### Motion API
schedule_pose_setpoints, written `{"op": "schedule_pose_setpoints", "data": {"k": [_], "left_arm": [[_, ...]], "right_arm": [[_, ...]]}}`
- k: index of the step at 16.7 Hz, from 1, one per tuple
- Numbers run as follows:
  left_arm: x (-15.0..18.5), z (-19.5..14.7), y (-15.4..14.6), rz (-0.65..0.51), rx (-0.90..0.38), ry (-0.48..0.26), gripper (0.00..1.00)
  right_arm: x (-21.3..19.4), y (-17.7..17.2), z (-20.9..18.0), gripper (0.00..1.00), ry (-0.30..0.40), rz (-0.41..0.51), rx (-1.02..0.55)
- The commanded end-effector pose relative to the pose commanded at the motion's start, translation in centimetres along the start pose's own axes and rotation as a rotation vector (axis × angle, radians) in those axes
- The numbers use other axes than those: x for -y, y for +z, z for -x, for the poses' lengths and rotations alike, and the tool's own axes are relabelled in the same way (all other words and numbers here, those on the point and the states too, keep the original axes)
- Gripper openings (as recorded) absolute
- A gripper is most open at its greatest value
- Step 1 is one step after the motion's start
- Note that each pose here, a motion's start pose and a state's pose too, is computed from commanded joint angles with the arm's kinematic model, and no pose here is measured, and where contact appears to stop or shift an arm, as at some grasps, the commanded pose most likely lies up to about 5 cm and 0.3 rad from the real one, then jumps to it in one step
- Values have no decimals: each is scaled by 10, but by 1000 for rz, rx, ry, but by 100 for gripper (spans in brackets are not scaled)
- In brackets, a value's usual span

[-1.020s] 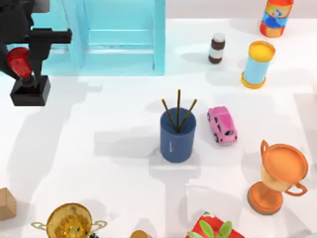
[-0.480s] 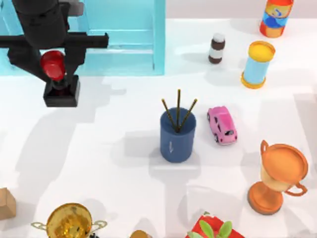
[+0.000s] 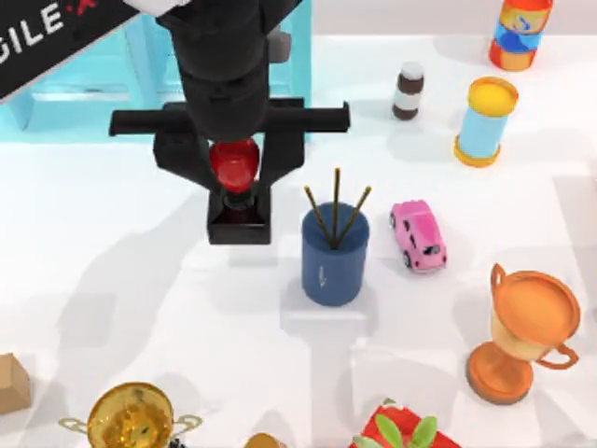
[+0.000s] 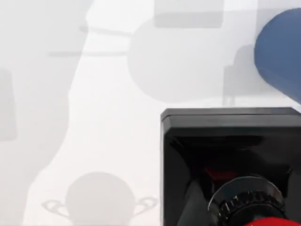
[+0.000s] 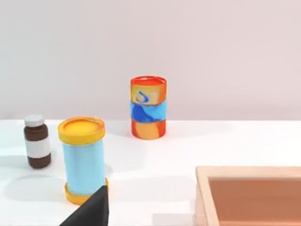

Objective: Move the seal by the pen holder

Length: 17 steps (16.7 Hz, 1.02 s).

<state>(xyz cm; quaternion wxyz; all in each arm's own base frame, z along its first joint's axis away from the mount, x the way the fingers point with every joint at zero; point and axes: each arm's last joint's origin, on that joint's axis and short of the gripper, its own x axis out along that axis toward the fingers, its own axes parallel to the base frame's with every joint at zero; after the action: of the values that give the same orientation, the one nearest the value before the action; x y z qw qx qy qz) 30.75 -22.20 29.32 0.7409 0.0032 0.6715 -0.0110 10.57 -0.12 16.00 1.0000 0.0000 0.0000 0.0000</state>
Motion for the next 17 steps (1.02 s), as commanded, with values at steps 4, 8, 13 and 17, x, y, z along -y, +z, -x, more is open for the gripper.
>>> {"op": "schedule_pose_setpoints", "data": {"k": [4,8,13,17], "left_arm": [[0,-1,1,1,-4,1,0],[0,-9,0,1,-3,1,0],[0,-15,-1,0,1,0,0],[0,-15,-1,0,1,0,23]], "right_arm": [[0,0,0,100,0,0,0],[0,0,0,100,0,0,0],[0,0,0,100,0,0,0],[0,0,0,100,0,0,0]]}}
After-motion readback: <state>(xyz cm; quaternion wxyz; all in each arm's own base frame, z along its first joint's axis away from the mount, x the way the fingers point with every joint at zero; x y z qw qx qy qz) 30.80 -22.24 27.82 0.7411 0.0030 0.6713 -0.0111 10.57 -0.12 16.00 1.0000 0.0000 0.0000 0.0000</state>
